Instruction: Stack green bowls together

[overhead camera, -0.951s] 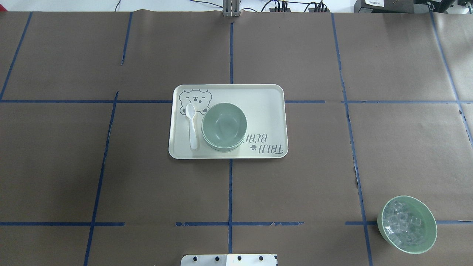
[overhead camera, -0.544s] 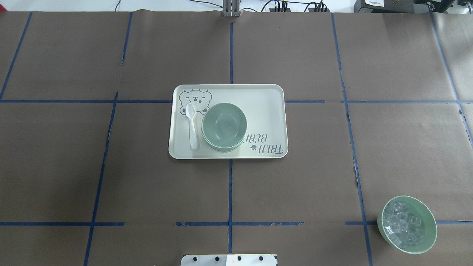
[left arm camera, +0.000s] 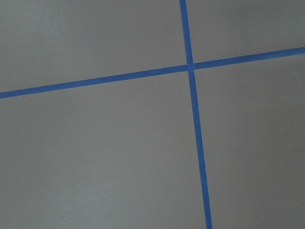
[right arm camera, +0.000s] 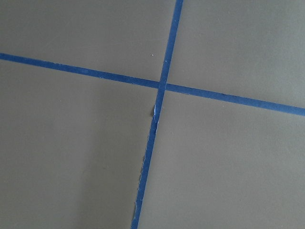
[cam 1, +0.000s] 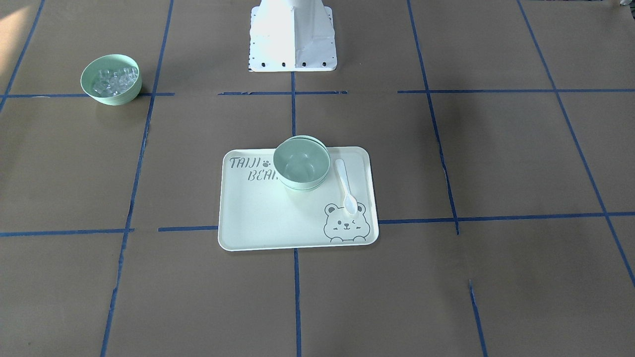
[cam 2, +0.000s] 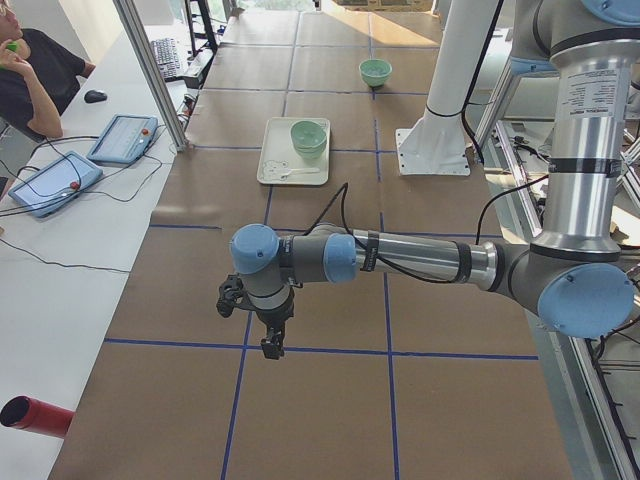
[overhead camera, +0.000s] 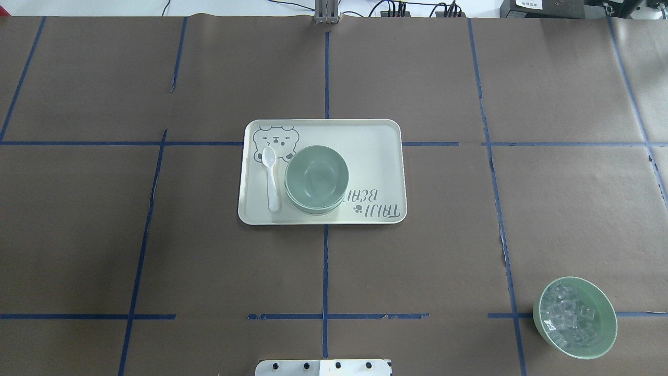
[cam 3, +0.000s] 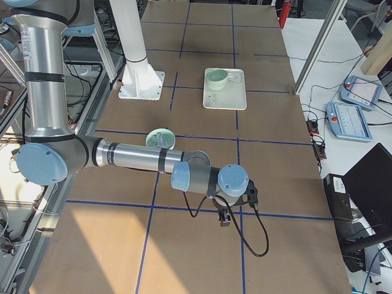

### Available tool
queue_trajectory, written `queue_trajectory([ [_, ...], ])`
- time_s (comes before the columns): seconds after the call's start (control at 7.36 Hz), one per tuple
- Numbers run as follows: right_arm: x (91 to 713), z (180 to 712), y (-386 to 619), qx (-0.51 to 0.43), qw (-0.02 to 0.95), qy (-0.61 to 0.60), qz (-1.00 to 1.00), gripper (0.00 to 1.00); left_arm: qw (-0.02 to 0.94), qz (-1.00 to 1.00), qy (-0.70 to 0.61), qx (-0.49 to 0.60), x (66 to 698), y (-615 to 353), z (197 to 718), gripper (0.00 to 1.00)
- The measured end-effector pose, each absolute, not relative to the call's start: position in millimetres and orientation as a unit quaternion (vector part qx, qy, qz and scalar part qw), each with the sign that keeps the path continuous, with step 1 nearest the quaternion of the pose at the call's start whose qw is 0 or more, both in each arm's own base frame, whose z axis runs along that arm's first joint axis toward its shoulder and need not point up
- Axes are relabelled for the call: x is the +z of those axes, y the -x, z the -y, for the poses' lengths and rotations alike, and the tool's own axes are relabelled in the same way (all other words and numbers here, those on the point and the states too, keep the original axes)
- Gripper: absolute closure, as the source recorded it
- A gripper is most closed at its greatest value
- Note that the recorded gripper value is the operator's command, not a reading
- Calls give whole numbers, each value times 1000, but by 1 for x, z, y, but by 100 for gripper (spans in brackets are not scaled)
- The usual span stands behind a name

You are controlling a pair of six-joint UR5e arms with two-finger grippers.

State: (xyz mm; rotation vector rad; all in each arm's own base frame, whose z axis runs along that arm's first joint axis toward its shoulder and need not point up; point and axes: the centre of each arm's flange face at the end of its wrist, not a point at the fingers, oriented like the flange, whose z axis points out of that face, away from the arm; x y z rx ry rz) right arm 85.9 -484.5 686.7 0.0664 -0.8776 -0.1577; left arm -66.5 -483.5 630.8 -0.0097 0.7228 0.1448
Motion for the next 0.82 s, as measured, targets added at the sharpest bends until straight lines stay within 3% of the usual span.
queue_trajectory([
  [0.82,685,478,-96,-67,903,-59,420,0,931,-358,4,70,629,65,483,0],
])
